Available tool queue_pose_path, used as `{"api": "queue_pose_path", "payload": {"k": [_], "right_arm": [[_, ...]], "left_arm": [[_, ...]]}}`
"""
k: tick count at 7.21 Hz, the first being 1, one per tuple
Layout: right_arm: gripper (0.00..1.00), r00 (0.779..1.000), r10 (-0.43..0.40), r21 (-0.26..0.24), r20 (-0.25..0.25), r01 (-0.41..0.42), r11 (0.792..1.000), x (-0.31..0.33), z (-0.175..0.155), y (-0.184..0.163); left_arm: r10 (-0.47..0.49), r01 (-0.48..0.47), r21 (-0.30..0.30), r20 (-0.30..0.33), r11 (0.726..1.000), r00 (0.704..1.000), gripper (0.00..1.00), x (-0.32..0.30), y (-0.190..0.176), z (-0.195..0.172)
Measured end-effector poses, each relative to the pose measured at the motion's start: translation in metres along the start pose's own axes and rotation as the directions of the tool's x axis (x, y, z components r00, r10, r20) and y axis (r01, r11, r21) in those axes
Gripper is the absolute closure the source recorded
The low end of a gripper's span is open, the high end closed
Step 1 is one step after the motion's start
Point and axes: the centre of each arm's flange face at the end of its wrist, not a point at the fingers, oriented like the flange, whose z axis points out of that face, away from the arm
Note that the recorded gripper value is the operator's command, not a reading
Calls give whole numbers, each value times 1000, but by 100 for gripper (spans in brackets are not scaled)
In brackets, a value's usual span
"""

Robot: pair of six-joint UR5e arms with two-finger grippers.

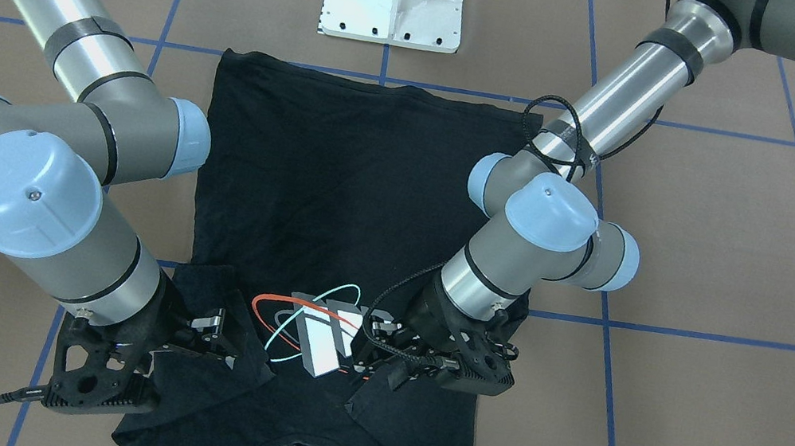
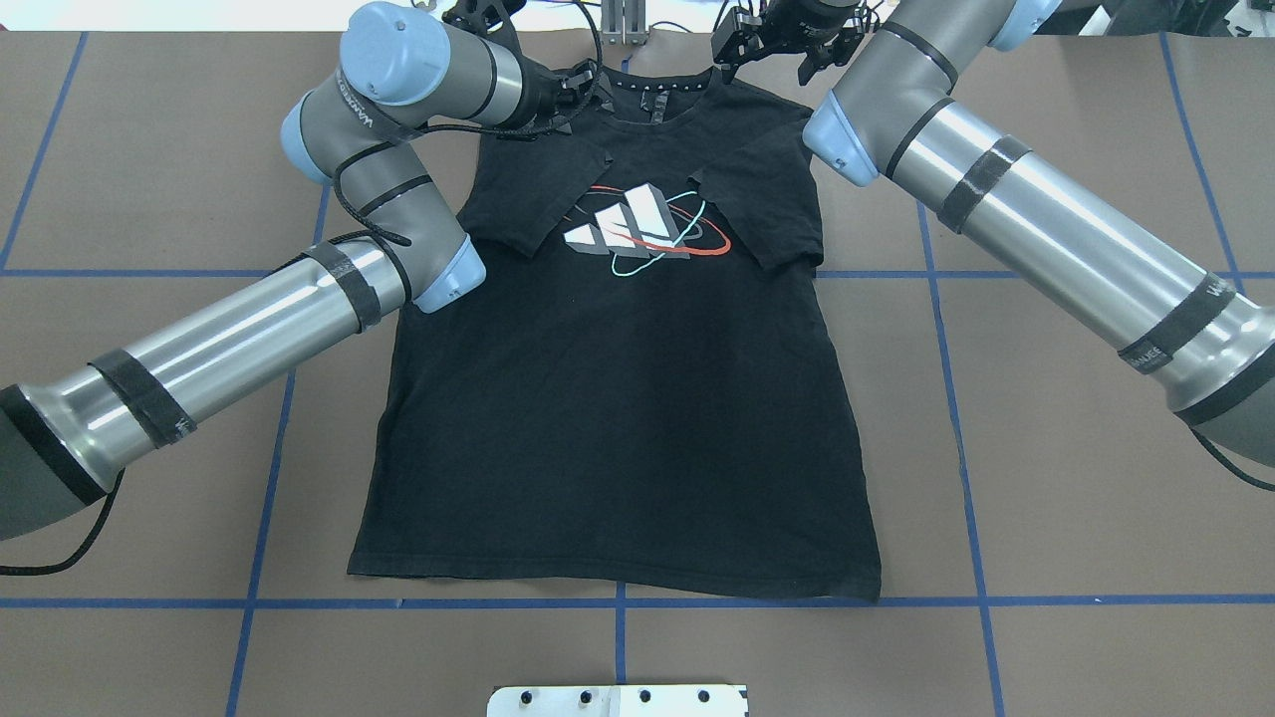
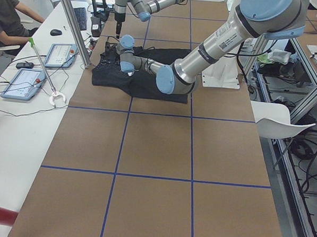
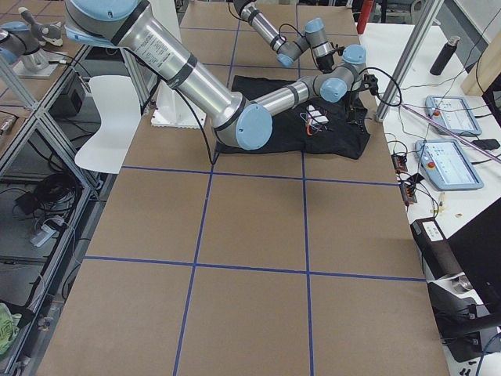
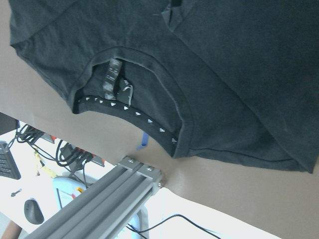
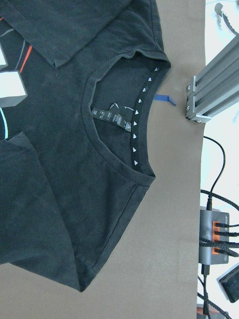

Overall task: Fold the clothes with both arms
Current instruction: 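Withdraw both grippers outward away from the shirt sides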

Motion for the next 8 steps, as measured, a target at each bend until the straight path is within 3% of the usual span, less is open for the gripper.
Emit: {"api": "queue_pose_path", "payload": {"k": [2,4,8], "right_arm": [[0,998,9,-49,59,-6,999,-1,-7,13],[0,994,44,-81,95,-36,996,26,-12,48],[0,962,227,-183,148,-199,963,79,-33,133]], "left_arm": [[3,-5,-54,-47,999,999,1,-2,9,-23],[5,-16,-141,-81,990,997,1,-35,24,-65],[-19,7,-223,-50,975,999,1,-161,48,-179]]}}
